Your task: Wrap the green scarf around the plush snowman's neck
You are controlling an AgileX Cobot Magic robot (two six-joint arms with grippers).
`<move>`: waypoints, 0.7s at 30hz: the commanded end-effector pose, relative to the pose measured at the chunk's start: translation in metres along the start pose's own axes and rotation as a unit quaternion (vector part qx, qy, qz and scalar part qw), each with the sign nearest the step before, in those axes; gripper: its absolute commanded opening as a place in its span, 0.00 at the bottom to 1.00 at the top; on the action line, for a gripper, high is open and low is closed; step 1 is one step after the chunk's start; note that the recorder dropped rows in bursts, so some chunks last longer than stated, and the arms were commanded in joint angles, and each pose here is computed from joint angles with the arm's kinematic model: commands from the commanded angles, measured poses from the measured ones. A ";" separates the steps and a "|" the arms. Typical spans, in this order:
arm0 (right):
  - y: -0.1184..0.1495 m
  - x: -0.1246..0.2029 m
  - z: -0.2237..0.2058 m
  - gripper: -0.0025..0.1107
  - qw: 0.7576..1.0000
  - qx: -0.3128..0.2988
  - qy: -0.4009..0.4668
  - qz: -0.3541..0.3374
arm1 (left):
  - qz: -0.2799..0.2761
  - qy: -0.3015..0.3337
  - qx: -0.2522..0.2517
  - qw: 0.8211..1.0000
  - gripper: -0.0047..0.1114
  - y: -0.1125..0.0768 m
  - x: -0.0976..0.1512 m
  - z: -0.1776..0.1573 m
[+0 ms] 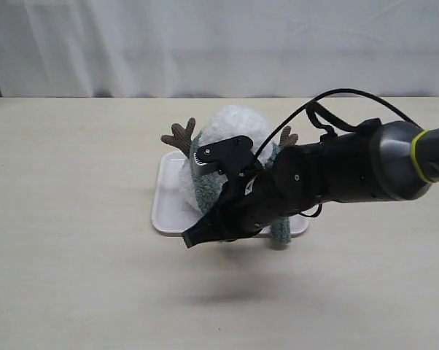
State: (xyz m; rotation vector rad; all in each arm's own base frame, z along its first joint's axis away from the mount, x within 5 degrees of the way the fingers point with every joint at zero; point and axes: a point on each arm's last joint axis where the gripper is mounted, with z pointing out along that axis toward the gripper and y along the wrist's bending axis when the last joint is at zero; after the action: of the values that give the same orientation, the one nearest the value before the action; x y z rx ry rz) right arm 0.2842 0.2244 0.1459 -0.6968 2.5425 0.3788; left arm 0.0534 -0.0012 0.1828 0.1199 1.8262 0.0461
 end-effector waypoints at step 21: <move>-0.022 0.016 0.003 0.06 0.987 0.097 0.093 -0.092 | -0.001 -0.007 -0.001 1.000 0.04 0.000 -0.001 0.000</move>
State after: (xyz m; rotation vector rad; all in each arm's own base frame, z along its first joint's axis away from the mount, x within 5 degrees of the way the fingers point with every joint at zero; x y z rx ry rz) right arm 0.2850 0.2023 0.1327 -0.9125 2.6029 0.0228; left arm 0.0534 -0.0012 0.1828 0.1199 1.8262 0.0461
